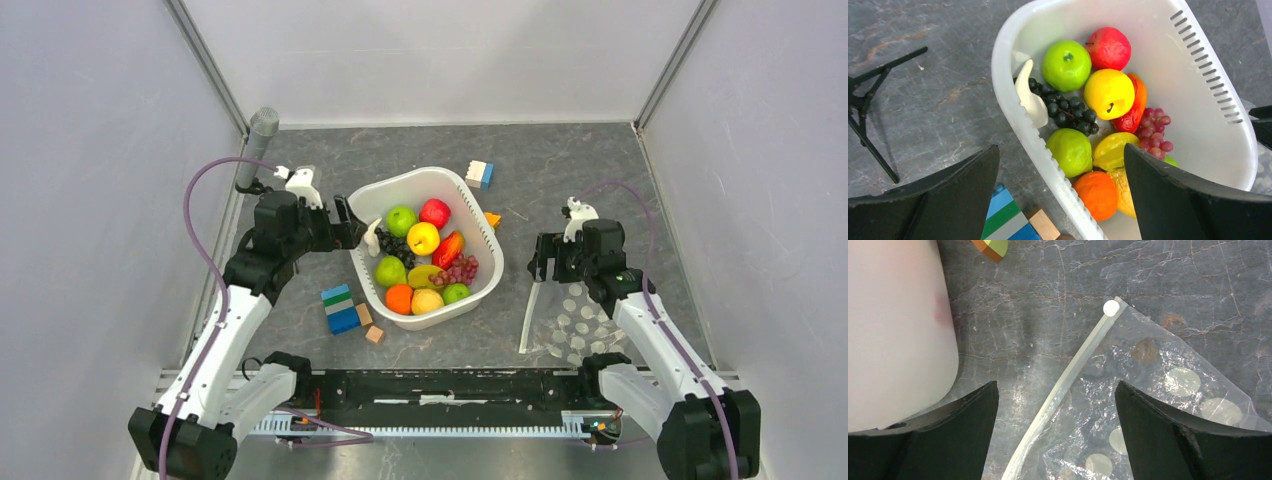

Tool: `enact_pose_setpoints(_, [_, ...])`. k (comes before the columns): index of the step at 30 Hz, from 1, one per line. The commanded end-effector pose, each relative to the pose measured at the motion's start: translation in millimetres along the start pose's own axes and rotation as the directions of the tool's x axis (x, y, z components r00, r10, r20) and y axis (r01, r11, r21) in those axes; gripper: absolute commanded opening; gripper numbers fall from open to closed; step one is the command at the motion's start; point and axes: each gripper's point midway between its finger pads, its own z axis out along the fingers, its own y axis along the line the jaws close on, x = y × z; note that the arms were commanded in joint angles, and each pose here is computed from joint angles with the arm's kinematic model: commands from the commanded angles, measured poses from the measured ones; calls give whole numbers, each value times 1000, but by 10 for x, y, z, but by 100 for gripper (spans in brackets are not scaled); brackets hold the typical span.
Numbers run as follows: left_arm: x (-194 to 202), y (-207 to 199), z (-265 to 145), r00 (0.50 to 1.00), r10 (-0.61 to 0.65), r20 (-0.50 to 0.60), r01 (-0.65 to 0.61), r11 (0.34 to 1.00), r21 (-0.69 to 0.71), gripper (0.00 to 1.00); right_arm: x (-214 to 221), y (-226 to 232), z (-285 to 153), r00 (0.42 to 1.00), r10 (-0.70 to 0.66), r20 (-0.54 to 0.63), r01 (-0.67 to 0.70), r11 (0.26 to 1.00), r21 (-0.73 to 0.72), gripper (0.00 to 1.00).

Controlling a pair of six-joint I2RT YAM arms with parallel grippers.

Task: Place the food in the zip-top bag and seal the zipper
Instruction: Pick up the zipper food storage bag at the center of the board.

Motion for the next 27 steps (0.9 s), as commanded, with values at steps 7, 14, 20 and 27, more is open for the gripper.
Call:
enact_pose_setpoints(7, [-76,-282,-235,995,-53,86,40,988,152,100,129,79,-29,999,-50,-13,51,998,46,78])
enact_pose_setpoints(14, [-110,-366,-348,988,-52,147,21,979,205,100,388,83,113,996,-64,-66,73,987,145,68])
enact_pose_setpoints(20, [-81,-468,-367,987,-73,145,32,963,268,100,520,12,143,996,-62,-59,75,963,257,61])
enact_pose_setpoints(27, [-45,-472,-342,987,-81,139,39,960,277,100,705,32,234,995,-61,-79,79,965,249,56])
